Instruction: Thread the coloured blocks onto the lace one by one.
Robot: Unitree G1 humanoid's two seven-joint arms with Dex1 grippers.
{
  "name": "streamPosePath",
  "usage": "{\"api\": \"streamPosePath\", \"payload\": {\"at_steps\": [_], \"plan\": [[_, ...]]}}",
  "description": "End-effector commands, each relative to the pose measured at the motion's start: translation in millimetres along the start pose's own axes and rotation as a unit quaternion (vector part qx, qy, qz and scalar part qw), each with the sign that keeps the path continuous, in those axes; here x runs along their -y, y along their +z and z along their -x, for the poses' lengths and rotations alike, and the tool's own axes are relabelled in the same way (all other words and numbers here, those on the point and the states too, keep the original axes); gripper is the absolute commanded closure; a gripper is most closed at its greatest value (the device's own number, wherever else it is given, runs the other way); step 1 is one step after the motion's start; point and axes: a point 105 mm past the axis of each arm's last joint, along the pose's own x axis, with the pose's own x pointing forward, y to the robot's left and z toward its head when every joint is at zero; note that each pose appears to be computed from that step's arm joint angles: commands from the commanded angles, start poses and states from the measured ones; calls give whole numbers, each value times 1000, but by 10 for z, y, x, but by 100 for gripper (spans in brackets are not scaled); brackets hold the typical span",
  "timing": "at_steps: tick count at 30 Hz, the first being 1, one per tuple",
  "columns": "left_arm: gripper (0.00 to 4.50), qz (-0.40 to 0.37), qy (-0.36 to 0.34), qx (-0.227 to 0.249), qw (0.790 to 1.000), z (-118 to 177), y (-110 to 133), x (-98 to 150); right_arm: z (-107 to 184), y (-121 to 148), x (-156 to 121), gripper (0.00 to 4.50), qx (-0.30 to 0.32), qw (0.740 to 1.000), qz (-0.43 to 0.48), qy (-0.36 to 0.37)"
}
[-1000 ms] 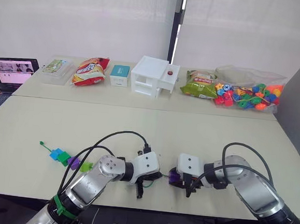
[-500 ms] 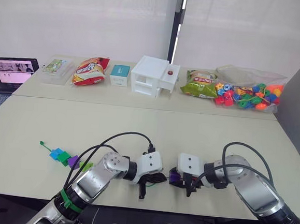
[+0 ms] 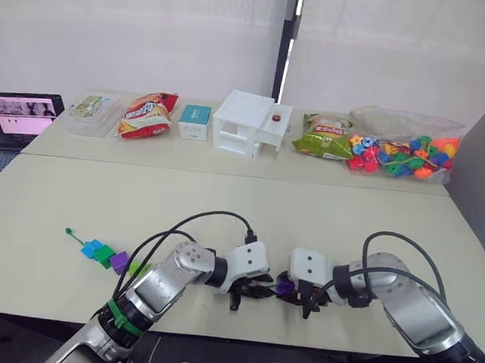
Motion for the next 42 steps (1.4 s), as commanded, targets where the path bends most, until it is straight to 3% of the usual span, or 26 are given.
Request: {"api": "streamPosePath", "payload": {"at_steps": [1,2,5,8,15,26,27,35,42], "plan": [[138,-15,-8,25,1000,101,164,14,38,-21,23,262,3,1000,-19,-12],[104,-17,-7,25,1000,131,179,3,63,21,44,205,12,1000,-17,-18],[6,-23,-15,24,999,167,202,8,114,98,90,107,29,999,-15,-32],[0,-40,-20,17,999,164,220,-4,241,152,139,4,44,998,-11,-52],[0,-61,-62,3,996,-38,255,6,471,27,33,1,47,997,-26,-48],[0,-88,-73,-26,993,-192,208,-69,420,-168,-34,1,33,997,-44,-55],[55,-88,-73,-24,993,-200,221,-71,411,-176,-38,0,32,997,-44,-55],[309,-83,-83,-19,993,-214,217,-15,386,-204,-48,0,27,997,-45,-51],[312,-86,-82,-20,993,-182,222,-15,311,-258,-14,0,16,997,-45,-57]]}}
